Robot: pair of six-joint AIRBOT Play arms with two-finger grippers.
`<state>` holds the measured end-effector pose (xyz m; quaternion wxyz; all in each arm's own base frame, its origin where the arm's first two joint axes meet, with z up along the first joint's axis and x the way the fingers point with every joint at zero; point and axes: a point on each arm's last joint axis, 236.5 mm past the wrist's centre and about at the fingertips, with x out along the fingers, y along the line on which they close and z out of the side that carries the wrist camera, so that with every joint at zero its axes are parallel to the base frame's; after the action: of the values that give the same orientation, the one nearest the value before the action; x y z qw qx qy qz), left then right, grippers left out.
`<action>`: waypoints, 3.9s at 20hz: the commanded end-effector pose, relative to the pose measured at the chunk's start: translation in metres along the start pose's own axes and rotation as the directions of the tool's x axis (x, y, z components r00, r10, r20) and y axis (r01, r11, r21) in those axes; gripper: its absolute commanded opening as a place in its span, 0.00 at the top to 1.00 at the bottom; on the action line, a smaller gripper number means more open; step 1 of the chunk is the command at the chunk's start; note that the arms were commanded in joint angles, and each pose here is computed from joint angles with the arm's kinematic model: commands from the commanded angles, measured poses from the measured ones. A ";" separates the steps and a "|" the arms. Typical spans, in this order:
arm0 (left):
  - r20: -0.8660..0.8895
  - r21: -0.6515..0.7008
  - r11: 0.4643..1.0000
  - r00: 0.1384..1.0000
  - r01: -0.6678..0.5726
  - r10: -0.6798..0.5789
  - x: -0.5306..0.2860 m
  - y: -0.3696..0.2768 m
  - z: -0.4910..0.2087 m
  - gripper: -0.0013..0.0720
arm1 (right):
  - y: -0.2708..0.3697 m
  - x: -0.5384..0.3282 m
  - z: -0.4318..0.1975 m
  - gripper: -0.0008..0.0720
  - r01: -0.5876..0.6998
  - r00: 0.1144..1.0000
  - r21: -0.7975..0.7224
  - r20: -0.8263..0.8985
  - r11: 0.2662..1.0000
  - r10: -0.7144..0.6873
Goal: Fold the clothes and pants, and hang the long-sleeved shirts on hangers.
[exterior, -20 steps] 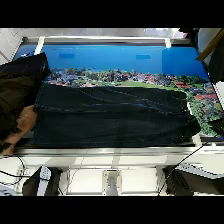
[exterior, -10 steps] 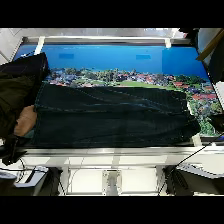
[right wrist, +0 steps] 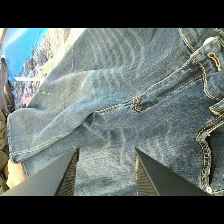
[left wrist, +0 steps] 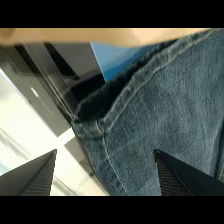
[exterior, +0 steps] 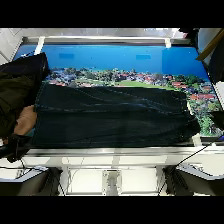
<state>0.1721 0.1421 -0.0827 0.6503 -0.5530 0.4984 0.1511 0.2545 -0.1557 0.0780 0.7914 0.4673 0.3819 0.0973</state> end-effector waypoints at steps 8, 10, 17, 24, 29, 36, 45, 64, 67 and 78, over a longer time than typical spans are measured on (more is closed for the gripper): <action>-0.052 0.119 0.992 0.998 -0.038 0.044 0.037 -0.018 0.001 0.05 | 0.002 -0.001 0.001 0.44 -0.002 1.000 -0.004 0.005 1.000 0.002; -0.053 0.126 0.991 0.997 -0.041 0.048 0.038 -0.019 0.001 0.15 | 0.002 -0.001 0.001 0.44 -0.001 1.000 -0.004 0.006 1.000 0.001; 0.009 0.081 0.995 0.998 0.058 -0.058 0.038 -0.045 0.015 0.96 | 0.002 -0.002 0.001 0.44 0.007 1.000 -0.008 0.003 1.000 -0.007; 0.167 0.148 0.947 0.937 0.285 -0.308 0.007 -0.116 0.041 0.96 | -0.075 -0.024 -0.032 0.44 0.353 0.926 0.015 -0.151 0.936 -0.347; 0.252 0.264 0.922 0.902 0.285 -0.351 -0.015 -0.151 0.042 0.96 | -0.129 0.000 -0.057 0.44 0.429 0.897 0.097 -0.161 0.898 -0.411; 0.223 0.320 0.906 0.907 0.277 -0.356 -0.010 -0.173 0.025 0.96 | -0.173 0.030 -0.075 0.43 0.392 0.910 0.246 -0.244 0.887 -0.334; 0.165 0.379 0.896 0.935 0.232 -0.312 0.006 -0.175 0.009 0.96 | -0.163 0.070 -0.054 0.44 0.273 0.953 0.219 -0.191 0.937 -0.234; 0.484 0.615 0.787 0.816 -0.059 -0.317 -0.146 -0.275 0.043 0.97 | 0.003 0.000 0.033 0.92 0.268 0.963 -0.080 -0.018 0.960 -0.270; 0.572 0.556 0.819 0.780 -0.141 -0.254 -0.125 -0.277 0.081 0.97 | 0.000 0.043 0.048 0.92 0.368 0.929 -0.078 -0.017 0.927 -0.370; 0.494 0.573 0.767 0.868 -0.288 -0.043 0.034 -0.282 0.131 0.97 | -0.069 0.133 0.050 0.93 0.521 0.849 0.043 -0.133 0.852 -0.512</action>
<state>0.4504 0.1466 0.0522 0.8885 -0.2408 0.3628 0.1450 0.3765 -0.1568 -0.0118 0.7621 0.3909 0.5081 -0.0908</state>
